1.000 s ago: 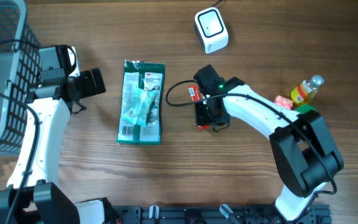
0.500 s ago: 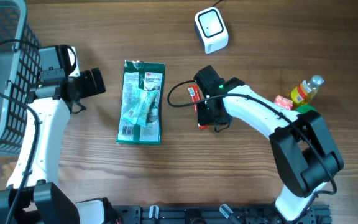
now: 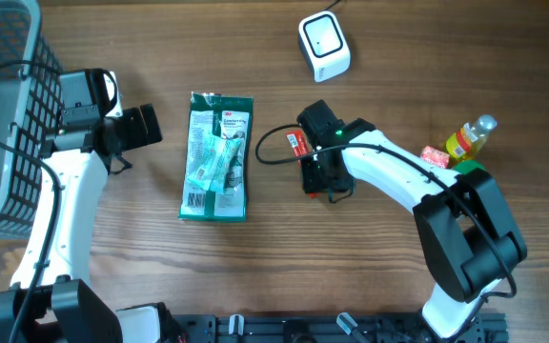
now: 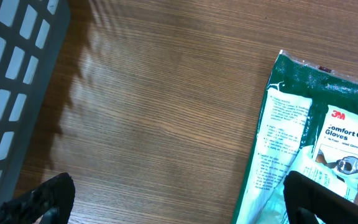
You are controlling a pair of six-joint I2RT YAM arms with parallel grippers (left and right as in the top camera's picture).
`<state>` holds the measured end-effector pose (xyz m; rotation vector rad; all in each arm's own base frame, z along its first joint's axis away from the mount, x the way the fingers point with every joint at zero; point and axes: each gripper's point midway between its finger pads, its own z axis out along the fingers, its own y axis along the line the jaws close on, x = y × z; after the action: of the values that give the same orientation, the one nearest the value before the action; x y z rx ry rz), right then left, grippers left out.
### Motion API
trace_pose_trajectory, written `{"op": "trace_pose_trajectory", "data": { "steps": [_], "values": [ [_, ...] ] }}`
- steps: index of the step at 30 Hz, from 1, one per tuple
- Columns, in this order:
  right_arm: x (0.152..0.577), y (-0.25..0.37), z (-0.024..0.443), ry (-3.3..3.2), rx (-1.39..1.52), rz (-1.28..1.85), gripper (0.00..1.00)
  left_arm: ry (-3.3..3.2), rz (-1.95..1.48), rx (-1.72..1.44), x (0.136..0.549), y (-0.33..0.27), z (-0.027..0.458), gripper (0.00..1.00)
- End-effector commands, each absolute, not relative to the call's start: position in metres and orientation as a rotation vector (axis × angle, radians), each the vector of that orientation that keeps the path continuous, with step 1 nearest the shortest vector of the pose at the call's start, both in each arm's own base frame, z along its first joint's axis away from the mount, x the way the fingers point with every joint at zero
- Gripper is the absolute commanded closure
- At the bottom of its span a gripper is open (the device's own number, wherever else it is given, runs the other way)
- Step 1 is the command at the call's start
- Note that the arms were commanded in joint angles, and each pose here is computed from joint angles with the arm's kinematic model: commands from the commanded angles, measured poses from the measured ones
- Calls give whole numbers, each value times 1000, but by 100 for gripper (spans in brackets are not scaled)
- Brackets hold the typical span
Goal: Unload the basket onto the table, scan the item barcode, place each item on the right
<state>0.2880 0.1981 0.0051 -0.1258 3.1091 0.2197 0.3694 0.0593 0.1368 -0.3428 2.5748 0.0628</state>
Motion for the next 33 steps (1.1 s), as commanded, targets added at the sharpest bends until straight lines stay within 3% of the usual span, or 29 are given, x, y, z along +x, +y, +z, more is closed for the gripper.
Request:
{"op": "trace_pose_trajectory", "data": {
  "steps": [1,33],
  "values": [
    [284,201,7,3111,-120,245,62,2573,82,-332,371,63,137,0],
    [288,195,-8,3080,-131,196,64,2573,82,-332,371,63,137,0]
  ]
}}
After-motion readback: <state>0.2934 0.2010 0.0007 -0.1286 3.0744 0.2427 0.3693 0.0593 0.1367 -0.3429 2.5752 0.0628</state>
